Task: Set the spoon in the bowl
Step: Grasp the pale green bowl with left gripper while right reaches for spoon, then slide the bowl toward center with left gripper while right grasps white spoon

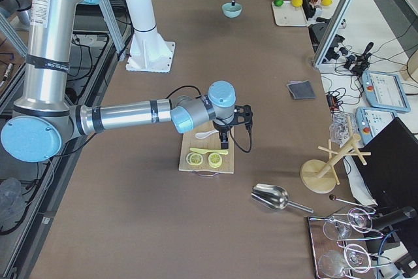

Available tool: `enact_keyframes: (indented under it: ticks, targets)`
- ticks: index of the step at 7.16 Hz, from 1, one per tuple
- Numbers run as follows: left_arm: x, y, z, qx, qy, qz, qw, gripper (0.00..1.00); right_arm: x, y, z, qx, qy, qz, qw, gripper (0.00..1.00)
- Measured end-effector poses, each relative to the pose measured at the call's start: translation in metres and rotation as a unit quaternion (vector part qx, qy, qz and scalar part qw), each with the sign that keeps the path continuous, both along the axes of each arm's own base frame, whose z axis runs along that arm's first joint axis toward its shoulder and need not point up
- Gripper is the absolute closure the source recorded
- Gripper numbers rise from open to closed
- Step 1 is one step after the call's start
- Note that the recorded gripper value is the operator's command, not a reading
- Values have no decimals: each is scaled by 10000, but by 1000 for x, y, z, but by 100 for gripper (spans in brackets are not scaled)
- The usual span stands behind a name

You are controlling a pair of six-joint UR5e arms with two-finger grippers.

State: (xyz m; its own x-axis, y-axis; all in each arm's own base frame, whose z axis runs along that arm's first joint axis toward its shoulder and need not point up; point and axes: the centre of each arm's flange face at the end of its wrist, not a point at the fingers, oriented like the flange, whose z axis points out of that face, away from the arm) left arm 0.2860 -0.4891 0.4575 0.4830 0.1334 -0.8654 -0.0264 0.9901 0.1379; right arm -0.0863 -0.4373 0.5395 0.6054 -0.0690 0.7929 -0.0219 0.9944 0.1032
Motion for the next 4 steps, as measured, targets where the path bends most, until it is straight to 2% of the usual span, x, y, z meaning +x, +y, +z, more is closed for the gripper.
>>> enact_keyframes:
  ticks: [1, 3, 4]
  targets:
    - [58, 4, -45, -233, 105, -94, 9996, 100, -35, 2, -9, -34, -18, 5, 10000, 0]
    - [170, 20, -151, -511, -116, -310, 9981, 100, -91, 10, -19, 135, 81, -267, 9995, 5]
    - [210, 40, -187, -548, -231, -389, 9975, 100, -112, 16, -20, 227, 165, -419, 9987, 8]
